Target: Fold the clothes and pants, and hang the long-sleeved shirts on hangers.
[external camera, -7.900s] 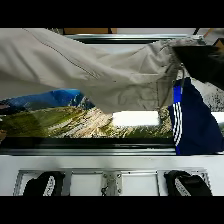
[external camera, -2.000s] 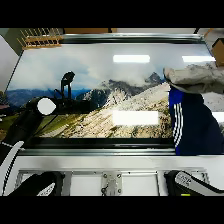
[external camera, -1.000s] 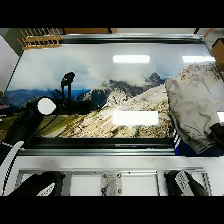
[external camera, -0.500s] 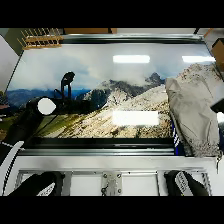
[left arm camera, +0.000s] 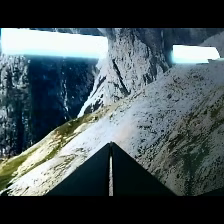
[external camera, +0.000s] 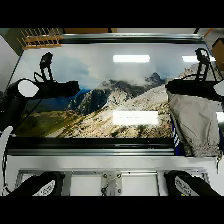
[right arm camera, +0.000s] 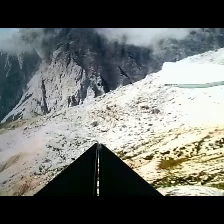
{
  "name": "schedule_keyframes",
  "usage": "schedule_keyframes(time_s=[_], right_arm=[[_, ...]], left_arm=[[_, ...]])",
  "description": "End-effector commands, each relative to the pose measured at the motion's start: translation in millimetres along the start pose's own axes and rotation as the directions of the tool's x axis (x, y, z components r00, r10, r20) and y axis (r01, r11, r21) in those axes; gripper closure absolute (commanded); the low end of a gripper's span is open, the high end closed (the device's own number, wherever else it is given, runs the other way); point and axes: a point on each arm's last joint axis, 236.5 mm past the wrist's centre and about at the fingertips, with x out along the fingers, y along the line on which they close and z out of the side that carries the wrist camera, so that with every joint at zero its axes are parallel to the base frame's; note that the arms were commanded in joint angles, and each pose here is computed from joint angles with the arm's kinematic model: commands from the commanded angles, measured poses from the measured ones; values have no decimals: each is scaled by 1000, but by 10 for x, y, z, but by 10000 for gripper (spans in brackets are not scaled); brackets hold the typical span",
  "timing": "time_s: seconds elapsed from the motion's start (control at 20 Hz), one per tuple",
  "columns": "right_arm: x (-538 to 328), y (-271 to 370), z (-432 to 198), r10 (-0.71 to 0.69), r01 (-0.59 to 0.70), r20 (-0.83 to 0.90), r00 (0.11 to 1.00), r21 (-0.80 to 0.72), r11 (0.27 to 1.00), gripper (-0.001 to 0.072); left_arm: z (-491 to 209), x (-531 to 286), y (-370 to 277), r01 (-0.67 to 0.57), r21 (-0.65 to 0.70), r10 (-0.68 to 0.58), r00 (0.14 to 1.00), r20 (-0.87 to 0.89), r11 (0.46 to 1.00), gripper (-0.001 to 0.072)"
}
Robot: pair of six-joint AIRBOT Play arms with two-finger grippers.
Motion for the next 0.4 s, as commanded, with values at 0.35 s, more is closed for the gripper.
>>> schedule_keyframes(time_s=[0.35], right_arm=[[135,130,-43,37,-37,-23,999,-17,999,674]], left_arm=[[89,-40,92,-14,-16,14,1000,5,1000,703]])
